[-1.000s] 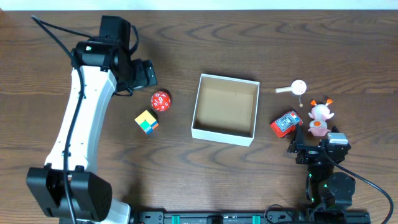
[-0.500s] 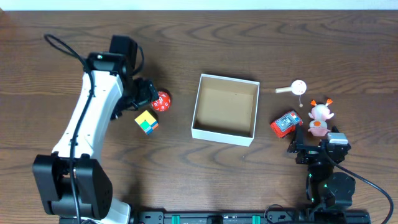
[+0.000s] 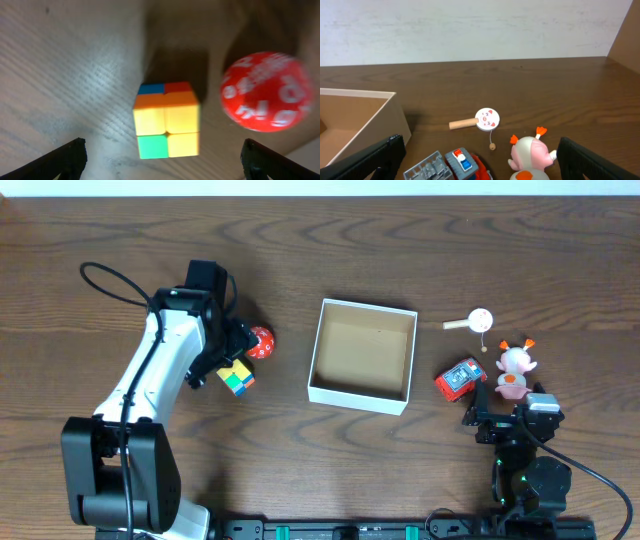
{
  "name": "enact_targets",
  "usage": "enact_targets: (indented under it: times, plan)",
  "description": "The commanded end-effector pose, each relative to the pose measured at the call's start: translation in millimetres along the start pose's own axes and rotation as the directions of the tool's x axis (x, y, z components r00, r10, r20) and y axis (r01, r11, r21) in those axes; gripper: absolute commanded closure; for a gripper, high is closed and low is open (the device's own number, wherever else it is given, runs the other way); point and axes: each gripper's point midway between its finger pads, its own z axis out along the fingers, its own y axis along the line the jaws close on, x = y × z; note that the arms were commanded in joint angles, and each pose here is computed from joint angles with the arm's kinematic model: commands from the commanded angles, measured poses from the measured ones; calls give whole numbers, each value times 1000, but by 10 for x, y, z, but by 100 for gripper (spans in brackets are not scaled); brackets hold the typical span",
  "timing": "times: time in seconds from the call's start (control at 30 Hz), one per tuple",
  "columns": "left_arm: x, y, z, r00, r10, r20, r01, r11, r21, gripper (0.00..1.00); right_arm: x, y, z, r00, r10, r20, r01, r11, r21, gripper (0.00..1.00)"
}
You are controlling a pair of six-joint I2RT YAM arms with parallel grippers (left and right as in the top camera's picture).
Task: Pack container
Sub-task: 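Move left gripper over the colour cube beside the red ball, then lower left gripper and grasp the colour cube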
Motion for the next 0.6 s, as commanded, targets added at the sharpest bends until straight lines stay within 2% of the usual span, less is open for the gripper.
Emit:
enact_targets:
  times: [0.0,0.57]
  plan:
    - [81,100,114,999,-36,-21,35,999,-40,2,2,-15,-2,1000,-11,3,11,1000,5,1]
    - [-7,14,229,999,-36,7,36,999,-11,2,2,-15,-2,1000,-11,3,11,1000,5,1]
